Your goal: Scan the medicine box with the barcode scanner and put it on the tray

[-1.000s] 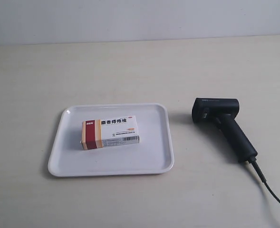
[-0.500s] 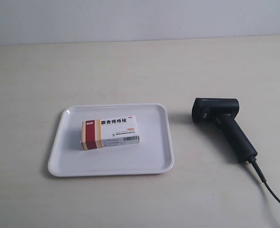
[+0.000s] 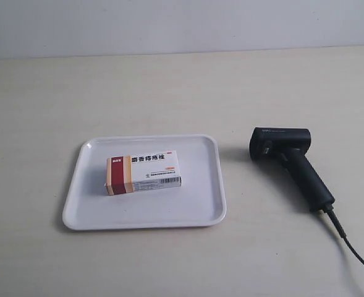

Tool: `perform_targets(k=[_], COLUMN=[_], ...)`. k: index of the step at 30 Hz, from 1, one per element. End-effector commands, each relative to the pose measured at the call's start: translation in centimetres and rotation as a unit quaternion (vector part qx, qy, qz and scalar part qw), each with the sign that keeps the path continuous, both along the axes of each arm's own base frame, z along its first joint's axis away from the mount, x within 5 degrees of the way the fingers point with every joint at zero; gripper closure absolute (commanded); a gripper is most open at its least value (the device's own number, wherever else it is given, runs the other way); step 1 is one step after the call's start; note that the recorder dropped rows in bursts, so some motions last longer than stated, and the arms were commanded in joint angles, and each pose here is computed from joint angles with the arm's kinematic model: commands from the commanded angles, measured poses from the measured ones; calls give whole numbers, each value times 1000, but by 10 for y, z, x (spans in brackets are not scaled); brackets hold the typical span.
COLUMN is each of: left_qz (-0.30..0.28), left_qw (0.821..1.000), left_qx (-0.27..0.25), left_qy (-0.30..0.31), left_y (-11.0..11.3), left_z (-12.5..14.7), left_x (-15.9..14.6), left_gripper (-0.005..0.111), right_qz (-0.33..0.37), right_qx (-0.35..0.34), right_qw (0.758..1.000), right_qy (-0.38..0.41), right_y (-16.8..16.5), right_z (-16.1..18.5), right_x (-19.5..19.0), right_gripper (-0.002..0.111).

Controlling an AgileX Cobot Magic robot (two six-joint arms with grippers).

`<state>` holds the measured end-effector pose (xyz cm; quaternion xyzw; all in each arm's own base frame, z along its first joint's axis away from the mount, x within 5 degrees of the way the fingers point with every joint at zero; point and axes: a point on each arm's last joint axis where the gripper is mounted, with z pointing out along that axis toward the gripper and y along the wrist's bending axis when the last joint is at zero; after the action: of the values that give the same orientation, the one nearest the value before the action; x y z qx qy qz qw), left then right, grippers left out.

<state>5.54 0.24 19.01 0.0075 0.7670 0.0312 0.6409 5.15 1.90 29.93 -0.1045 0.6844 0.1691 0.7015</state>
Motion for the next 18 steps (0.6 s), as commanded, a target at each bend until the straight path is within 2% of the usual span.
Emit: perform_targets(k=[1,5,10,18], left_qz=[3,3,3,3], left_qw=[1000,1000,1000,1000], left_qx=[0,0,0,0], left_qy=[-3,-3,-3,-3], left_y=[0,0,0,0], left_z=[0,0,0,0], left_x=[0,0,0,0], left_gripper=[103,103,103,103], right_qz=[21,24,27,28], right_qx=[26,-11,31,-6], right_qw=[999,999,998,998], right_qy=[-2,23,58,58], right_y=[5,9,10,10], right_z=[-24,-64,-91,-97], right_x=[3,8,10,10], right_gripper=[108,108,108,108])
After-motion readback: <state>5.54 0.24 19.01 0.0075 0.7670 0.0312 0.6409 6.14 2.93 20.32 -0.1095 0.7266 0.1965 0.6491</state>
